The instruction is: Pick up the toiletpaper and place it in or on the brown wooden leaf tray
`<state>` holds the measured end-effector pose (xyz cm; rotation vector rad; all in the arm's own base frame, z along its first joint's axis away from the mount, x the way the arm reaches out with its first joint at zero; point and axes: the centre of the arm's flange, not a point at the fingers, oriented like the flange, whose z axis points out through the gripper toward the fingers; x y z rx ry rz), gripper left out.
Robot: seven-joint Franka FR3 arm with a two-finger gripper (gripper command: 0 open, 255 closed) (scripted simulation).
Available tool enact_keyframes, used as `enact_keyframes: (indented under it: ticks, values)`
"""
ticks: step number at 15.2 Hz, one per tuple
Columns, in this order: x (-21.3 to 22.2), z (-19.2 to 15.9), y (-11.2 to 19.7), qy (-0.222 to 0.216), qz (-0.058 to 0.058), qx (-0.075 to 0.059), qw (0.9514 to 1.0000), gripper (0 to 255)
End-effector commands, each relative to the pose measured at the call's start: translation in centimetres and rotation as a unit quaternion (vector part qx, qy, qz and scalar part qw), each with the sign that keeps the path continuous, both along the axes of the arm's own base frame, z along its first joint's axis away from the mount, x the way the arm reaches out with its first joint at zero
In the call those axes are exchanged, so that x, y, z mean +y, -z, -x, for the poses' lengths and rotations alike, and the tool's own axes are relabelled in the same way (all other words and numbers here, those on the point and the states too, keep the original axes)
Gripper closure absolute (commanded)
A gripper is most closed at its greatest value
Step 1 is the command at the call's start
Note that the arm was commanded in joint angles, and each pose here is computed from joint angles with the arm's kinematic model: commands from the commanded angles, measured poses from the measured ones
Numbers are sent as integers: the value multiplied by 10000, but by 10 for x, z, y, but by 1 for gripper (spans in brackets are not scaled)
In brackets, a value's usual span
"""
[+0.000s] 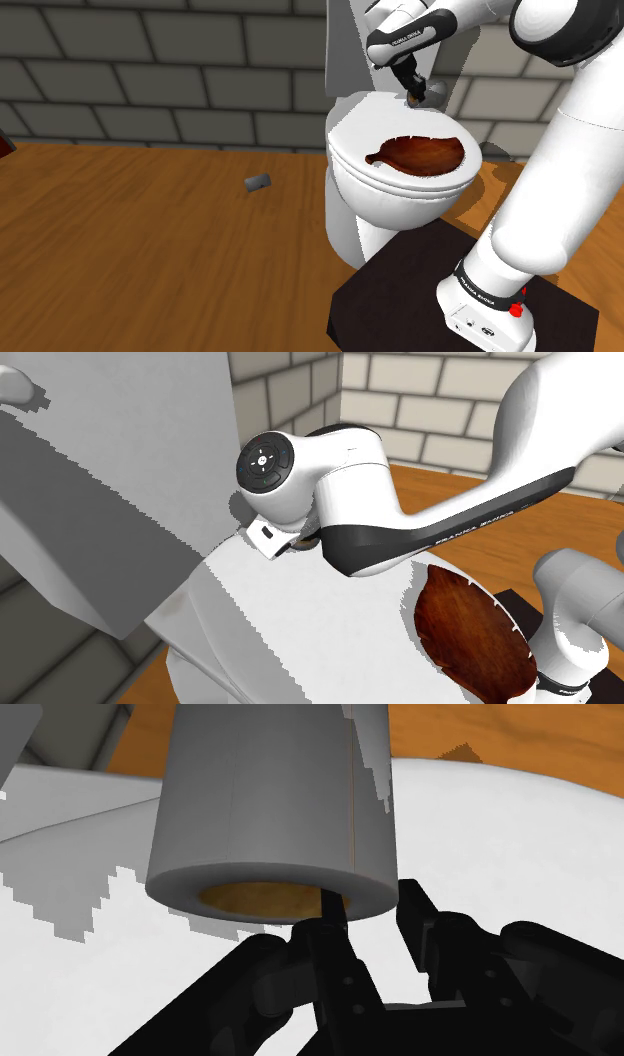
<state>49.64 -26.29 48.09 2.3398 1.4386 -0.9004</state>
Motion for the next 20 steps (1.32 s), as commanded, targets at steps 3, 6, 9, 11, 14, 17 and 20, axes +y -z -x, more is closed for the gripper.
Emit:
enact_keyframes:
  ticks: [3, 6, 9, 11, 14, 17, 20]
  values:
    - [0, 0, 0, -2, 0, -1, 10000, 255]
    - [0, 0, -11, -2, 0, -1, 10000, 255]
    - [0, 0, -26, -2, 0, -1, 10000, 255]
    - [0, 0, -37, -2, 0, -1, 10000, 255]
    - [0, 0, -53, -2, 0, -1, 10000, 255]
    - [0, 0, -69, -2, 0, -1, 10000, 255]
    - [0, 0, -84, -2, 0, -1, 10000, 255]
